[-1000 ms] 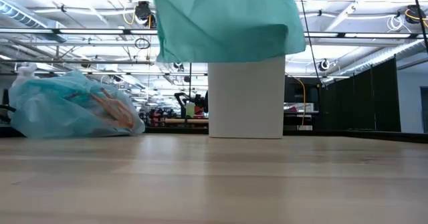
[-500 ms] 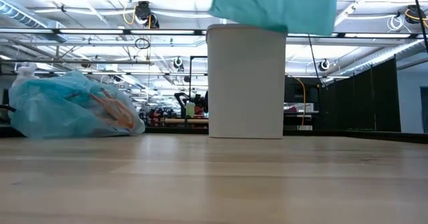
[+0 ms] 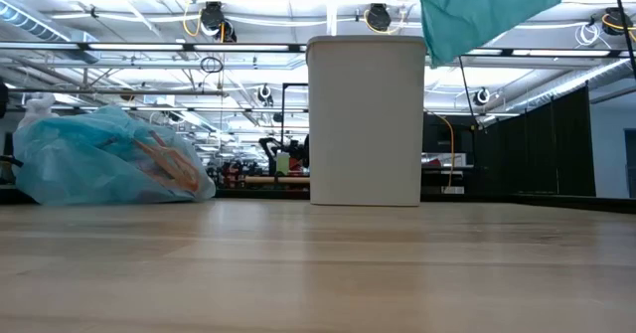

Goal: Place trash/remove bag and relplace
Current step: Insert the new blue trash bag into the white trash bin

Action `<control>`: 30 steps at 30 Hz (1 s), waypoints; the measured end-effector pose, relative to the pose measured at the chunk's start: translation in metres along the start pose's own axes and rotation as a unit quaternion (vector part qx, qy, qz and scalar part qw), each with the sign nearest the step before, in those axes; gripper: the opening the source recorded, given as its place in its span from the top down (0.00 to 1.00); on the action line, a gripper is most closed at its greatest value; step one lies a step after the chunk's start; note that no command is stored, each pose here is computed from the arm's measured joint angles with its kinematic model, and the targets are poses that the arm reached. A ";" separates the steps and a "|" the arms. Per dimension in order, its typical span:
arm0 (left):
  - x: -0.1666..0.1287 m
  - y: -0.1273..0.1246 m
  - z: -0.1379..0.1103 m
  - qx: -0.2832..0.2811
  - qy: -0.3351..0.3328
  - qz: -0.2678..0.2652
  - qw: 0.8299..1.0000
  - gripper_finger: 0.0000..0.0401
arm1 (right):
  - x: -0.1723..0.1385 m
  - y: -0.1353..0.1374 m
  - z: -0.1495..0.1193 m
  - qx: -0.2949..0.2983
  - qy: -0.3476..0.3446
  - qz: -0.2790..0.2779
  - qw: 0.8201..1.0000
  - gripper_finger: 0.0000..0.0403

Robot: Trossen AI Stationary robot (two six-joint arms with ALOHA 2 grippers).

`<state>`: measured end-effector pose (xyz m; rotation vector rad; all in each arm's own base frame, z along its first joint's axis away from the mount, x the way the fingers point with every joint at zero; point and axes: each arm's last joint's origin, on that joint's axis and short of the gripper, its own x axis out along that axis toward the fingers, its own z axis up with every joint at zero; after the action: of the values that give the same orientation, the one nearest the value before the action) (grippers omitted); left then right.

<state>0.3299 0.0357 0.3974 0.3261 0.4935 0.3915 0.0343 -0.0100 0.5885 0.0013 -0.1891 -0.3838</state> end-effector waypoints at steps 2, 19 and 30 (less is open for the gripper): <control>0.007 0.007 0.002 0.004 0.008 0.002 1.000 0.56 | 0.000 0.000 -0.002 0.003 0.009 0.001 1.000 1.00; 0.054 0.062 0.013 0.050 0.081 -0.101 0.990 0.56 | 0.004 0.003 -0.011 0.010 0.052 0.002 0.999 1.00; 0.082 0.073 -0.010 0.036 0.134 -0.111 0.984 0.58 | 0.004 0.003 -0.012 0.008 0.058 0.003 0.998 1.00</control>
<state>0.3703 0.1374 0.3857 0.2857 0.8005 0.1998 0.0411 -0.0093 0.5773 0.0381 -0.0781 -0.3761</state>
